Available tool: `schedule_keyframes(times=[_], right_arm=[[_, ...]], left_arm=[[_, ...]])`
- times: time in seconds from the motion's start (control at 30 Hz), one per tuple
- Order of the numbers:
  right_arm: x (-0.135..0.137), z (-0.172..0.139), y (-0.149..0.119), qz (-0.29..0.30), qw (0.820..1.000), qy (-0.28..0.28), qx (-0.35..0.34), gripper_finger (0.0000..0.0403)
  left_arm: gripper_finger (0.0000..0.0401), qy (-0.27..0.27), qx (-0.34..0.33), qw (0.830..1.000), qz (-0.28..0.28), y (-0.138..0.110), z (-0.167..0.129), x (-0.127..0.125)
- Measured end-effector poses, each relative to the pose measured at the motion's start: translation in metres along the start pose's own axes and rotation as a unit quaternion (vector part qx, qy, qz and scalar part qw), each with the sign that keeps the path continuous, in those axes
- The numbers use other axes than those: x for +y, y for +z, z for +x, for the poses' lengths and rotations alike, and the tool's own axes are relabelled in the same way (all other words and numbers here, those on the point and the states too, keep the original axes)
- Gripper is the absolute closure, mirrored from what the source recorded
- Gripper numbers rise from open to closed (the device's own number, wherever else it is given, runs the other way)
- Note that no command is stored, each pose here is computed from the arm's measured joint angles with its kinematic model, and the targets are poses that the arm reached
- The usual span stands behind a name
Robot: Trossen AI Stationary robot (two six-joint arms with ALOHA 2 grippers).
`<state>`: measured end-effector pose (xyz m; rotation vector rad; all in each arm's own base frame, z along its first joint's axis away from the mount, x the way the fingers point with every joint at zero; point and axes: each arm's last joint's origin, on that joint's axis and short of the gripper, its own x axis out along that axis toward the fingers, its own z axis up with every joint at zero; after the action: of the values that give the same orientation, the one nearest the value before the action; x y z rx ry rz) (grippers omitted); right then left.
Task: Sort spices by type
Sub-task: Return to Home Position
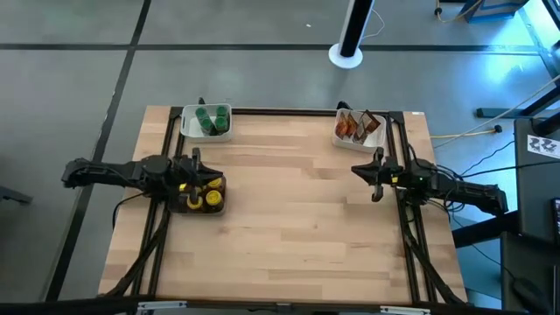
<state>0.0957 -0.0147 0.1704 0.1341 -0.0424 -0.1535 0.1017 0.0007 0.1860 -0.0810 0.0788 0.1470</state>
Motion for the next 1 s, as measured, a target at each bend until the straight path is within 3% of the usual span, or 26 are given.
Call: schedule_keyframes(times=[0.2, 0.53, 1.0], right_arm=[[0.000, 0.000, -0.001, -0.001, 1.000, -0.001, 0.005, 0.0375], [0.000, 0.001, -0.002, -0.001, 1.000, -0.001, 0.009, 0.0375], [0.000, 0.001, -0.002, 0.000, 1.000, -0.002, 0.010, 0.0375]], left_arm=[[0.0398, -0.012, -0.055, 0.998, -0.007, -0.014, -0.005, 0.002], [0.0398, -0.030, -0.052, 0.998, 0.027, -0.018, -0.002, 0.000], [0.0398, -0.030, -0.053, 0.998, 0.027, -0.018, -0.002, 0.001]])
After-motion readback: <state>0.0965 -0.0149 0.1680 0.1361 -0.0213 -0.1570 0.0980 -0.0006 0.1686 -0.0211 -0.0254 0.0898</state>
